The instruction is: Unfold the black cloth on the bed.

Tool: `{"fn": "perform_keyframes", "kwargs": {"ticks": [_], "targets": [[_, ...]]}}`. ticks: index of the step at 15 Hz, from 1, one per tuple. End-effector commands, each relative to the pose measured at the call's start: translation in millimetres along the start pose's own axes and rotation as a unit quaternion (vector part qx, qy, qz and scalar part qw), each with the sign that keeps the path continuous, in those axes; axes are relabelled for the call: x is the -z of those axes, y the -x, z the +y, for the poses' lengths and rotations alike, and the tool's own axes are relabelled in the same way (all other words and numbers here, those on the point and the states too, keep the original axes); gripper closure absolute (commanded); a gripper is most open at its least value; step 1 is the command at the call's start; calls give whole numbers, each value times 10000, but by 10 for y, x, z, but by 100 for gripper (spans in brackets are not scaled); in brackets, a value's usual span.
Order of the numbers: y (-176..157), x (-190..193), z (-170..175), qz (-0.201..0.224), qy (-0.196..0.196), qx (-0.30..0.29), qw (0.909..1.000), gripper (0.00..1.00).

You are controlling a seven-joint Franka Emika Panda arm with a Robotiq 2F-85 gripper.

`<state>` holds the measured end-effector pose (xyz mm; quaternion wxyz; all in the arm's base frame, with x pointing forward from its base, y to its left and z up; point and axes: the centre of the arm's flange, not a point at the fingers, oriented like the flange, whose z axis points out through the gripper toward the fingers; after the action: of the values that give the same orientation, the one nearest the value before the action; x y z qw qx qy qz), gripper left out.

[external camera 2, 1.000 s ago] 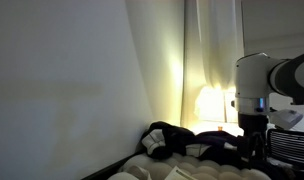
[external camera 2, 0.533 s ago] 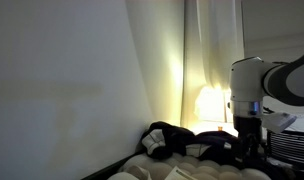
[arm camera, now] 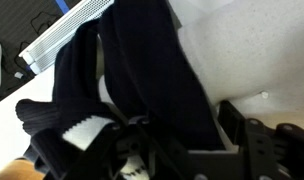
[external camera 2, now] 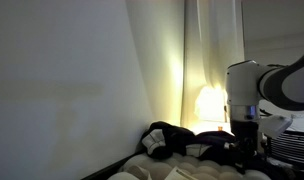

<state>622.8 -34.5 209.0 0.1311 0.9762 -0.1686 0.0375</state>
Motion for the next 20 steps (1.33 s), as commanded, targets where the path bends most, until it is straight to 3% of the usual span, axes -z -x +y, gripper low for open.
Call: {"fn": "perform_keyframes", "kwargs": {"ticks": [1, 5, 8, 12, 18, 19, 20], "targets": [[-33, 92, -55, -112, -39, 155, 9998, 64], [140, 516, -143, 155, -179, 521, 9984, 94], [221, 897, -222, 225, -481, 792, 9954, 99], [380, 1370, -320, 421, -779, 1126, 9897, 93], [674, 2017, -362, 510, -1119, 1690, 9779, 94], [707, 2094, -361, 474, -1079, 1731, 9778, 86], [718, 2130, -363, 437, -1046, 1741, 9782, 68]]}}
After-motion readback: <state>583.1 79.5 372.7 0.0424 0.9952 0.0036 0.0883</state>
